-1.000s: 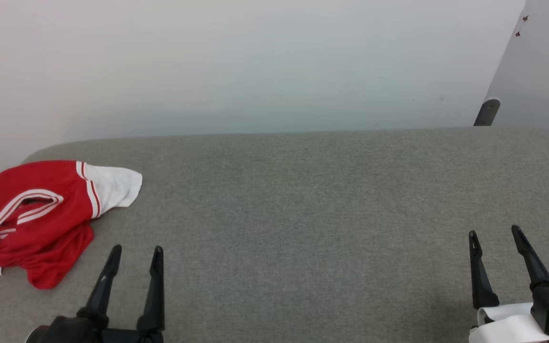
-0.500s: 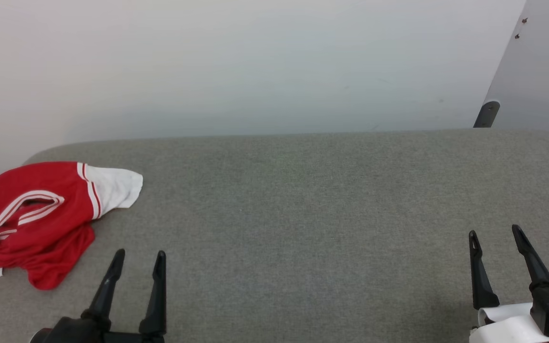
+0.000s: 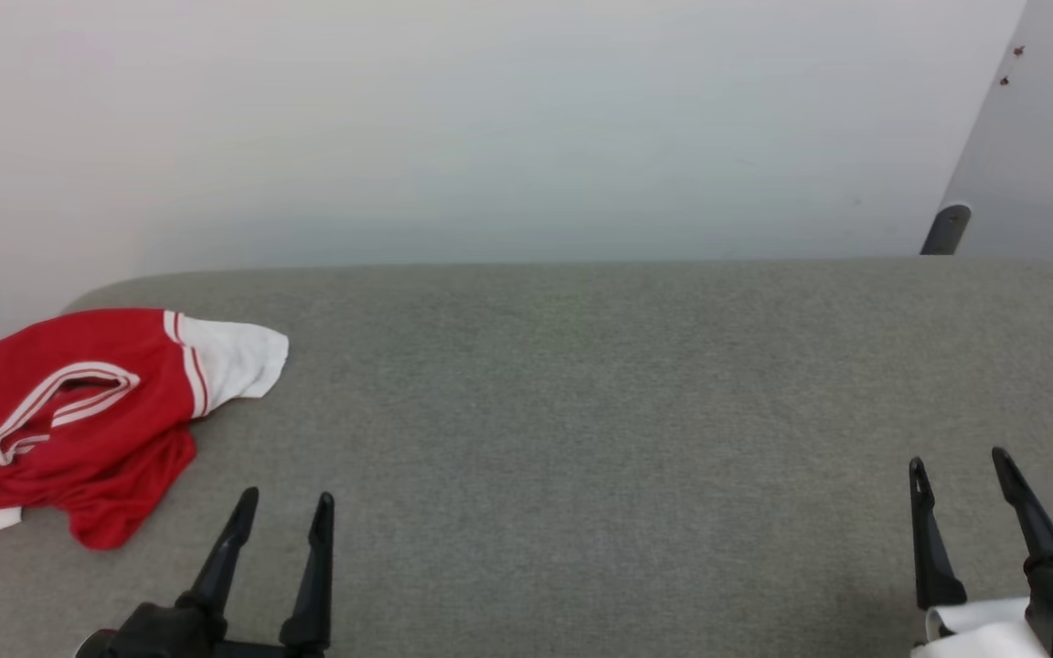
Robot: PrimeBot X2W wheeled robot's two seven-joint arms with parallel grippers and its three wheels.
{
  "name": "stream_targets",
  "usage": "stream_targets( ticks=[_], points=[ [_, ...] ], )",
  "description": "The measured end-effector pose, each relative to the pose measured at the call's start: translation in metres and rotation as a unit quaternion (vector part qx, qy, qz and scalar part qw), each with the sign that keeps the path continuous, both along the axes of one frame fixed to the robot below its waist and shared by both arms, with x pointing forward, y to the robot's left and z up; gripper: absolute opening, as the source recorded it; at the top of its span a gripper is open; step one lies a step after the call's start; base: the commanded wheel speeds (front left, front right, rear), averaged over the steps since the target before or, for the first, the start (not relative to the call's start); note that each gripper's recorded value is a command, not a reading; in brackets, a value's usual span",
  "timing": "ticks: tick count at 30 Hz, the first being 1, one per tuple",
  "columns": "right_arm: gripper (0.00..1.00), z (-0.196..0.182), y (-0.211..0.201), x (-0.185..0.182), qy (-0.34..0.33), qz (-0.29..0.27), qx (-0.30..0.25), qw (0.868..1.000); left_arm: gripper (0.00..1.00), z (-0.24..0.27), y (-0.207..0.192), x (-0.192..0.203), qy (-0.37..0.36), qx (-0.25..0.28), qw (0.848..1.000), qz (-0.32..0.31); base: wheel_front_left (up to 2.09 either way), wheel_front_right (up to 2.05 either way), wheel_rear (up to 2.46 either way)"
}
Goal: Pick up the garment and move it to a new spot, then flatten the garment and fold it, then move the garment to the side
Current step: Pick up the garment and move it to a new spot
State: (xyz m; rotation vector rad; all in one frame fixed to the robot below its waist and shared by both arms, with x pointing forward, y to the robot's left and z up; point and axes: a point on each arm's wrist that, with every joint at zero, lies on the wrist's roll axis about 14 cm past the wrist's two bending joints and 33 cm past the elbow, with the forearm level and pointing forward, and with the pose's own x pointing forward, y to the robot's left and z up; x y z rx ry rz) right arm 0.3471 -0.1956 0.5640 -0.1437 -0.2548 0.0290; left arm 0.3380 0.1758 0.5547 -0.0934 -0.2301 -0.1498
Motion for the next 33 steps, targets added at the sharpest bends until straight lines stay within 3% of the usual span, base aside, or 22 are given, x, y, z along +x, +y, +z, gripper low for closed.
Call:
stream_targets(
  ticks=[8, 17, 33],
  points=[
    [1.00, -0.006, 0.024, 0.005, 0.009, 0.036, -0.001, 0.999, 1.00, 0.001, 0.026, -0.008, -0.001, -0.002, 0.999, 0.034, 0.00, 0.00, 0.00],
    [1.00, -0.004, 0.086, 0.019, 0.010, 0.128, 0.002, 0.992, 1.00, -0.003, 0.085, -0.035, 0.002, -0.001, 0.992, 0.124, 0.00, 0.00, 0.00],
    [1.00, 0.016, 0.208, 0.029, -0.008, 0.297, -0.002, 0.955, 1.00, -0.002, 0.172, -0.108, -0.012, -0.026, 0.960, 0.279, 0.00, 0.00, 0.00]
  ],
)
